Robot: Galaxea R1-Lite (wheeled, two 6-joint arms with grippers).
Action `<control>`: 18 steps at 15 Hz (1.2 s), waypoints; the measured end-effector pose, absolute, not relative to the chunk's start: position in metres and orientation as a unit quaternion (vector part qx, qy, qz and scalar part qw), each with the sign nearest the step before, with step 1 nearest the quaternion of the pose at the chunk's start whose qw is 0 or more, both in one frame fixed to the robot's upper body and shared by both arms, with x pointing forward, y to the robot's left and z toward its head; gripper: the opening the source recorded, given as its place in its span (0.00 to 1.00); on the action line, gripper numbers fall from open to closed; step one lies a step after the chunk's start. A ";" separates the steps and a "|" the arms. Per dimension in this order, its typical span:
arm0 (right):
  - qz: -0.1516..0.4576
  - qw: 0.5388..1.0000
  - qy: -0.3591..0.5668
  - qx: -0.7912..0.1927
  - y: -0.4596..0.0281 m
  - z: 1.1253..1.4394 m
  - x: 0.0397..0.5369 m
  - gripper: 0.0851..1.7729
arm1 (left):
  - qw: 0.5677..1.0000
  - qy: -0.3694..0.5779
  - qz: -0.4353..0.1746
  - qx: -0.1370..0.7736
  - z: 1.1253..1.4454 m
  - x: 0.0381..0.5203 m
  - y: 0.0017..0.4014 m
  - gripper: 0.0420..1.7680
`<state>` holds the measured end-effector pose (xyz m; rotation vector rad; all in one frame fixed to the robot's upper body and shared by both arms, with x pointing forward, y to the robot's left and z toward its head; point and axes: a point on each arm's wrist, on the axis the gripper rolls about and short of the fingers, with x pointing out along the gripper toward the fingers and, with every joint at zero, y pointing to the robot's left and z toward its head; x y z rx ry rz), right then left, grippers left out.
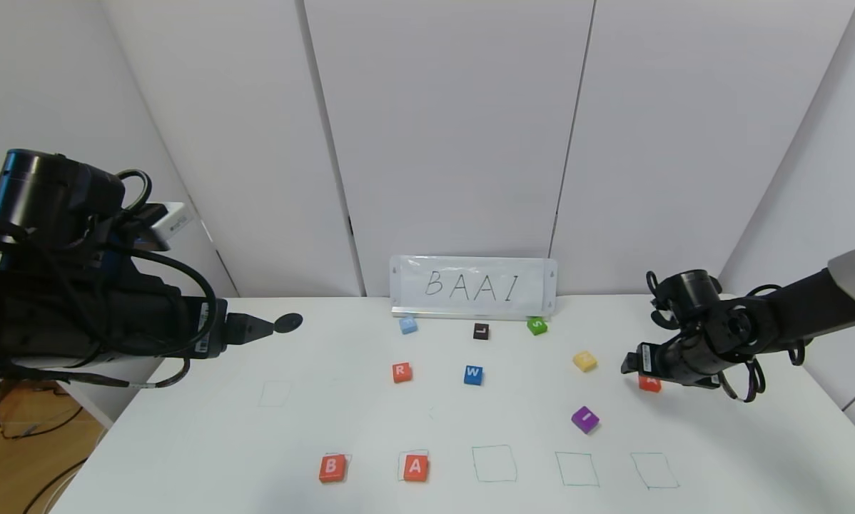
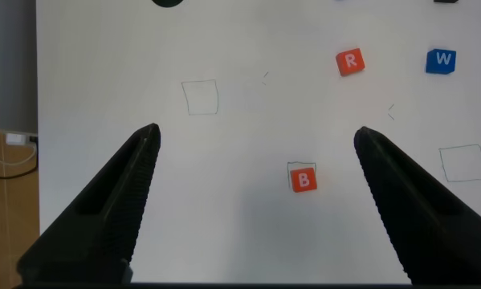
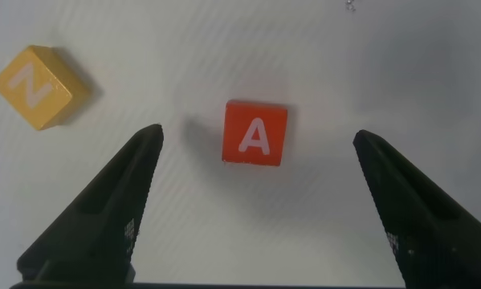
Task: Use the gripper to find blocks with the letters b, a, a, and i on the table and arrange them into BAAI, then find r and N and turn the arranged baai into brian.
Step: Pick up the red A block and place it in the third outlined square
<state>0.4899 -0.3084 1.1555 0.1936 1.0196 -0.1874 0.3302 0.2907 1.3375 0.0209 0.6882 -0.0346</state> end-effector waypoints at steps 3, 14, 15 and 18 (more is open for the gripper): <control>-0.089 0.864 0.486 0.092 -0.307 1.154 0.491 0.96 | 0.941 0.338 -0.017 0.010 1.337 0.330 0.290 0.97; -0.087 0.861 0.493 0.091 -0.308 1.146 0.493 0.60 | 0.940 0.341 -0.018 0.011 1.335 0.331 0.290 0.97; -0.087 0.860 0.493 0.092 -0.308 1.146 0.493 0.53 | 0.940 0.342 -0.018 0.011 1.335 0.332 0.290 0.97; -0.088 0.860 0.494 0.092 -0.308 1.145 0.493 0.26 | 0.939 0.344 -0.019 0.012 1.334 0.332 0.289 0.97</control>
